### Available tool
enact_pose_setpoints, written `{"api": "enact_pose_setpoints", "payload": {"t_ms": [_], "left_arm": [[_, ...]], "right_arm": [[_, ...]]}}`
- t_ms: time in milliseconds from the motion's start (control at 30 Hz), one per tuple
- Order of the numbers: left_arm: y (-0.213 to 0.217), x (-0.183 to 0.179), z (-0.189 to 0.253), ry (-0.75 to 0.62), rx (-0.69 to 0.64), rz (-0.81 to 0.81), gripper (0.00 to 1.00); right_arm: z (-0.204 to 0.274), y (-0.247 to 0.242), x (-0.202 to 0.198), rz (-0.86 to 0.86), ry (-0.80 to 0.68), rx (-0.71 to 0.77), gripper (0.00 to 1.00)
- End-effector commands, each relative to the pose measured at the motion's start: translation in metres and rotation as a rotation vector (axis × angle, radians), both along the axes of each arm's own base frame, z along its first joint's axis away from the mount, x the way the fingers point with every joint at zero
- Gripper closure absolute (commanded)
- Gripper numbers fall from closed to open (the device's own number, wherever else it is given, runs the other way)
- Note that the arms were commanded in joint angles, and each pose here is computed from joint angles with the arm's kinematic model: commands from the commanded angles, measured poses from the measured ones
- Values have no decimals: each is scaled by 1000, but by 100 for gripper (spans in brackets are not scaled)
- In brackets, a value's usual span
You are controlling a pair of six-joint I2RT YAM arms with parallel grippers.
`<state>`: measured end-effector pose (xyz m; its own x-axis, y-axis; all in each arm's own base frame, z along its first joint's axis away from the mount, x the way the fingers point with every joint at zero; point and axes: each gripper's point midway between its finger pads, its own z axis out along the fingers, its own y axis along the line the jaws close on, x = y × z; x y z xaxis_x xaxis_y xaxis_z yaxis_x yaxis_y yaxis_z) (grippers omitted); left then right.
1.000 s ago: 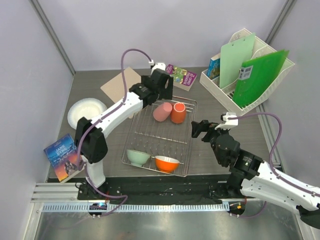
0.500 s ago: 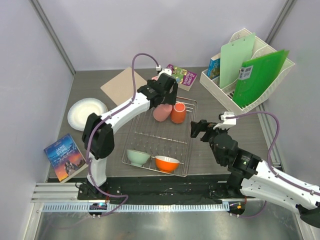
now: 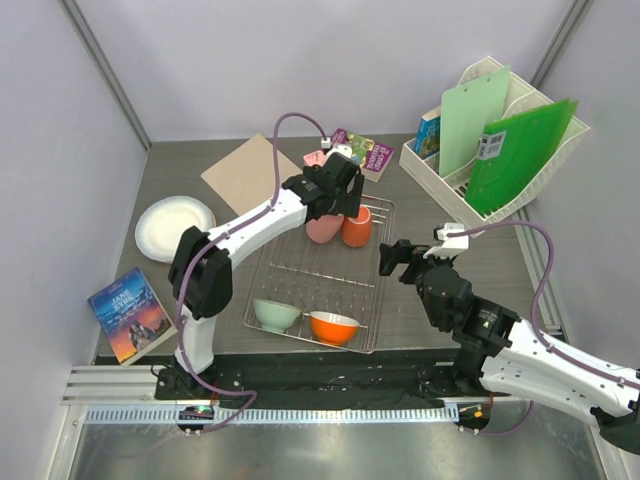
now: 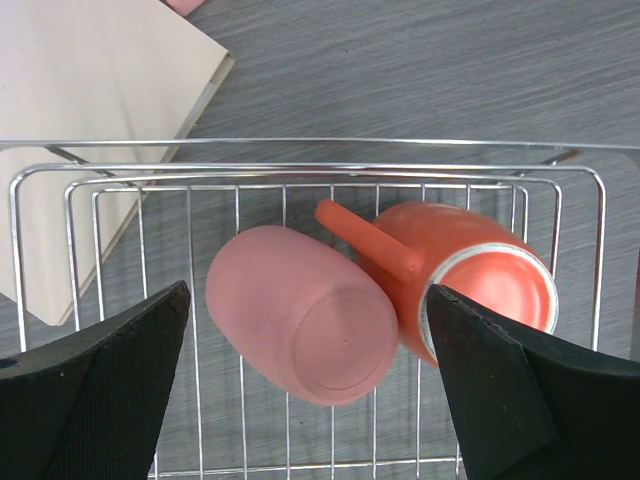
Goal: Unload the mixed dishes from the dish rack
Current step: Adjust the cup in the dish rack.
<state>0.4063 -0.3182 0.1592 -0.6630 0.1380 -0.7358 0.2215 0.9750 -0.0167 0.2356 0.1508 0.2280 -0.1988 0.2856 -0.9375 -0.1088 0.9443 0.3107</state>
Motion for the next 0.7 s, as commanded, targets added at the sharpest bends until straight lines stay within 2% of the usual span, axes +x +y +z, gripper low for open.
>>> {"api": "enact_pose_setpoints", "payload": {"t_ms": [0,300,667], "left_arm": [[-6,-6,-17,36,19,-8,0],[3,-3,-35,43,59,49,1],[-2,-5,-12,14,-14,48,1]], "right_arm": [[23,-1,3,-21,-49,74,0],[21,-3,1,-23,-47,78,0],[18,-3,0,-19,-38,88,0]]}}
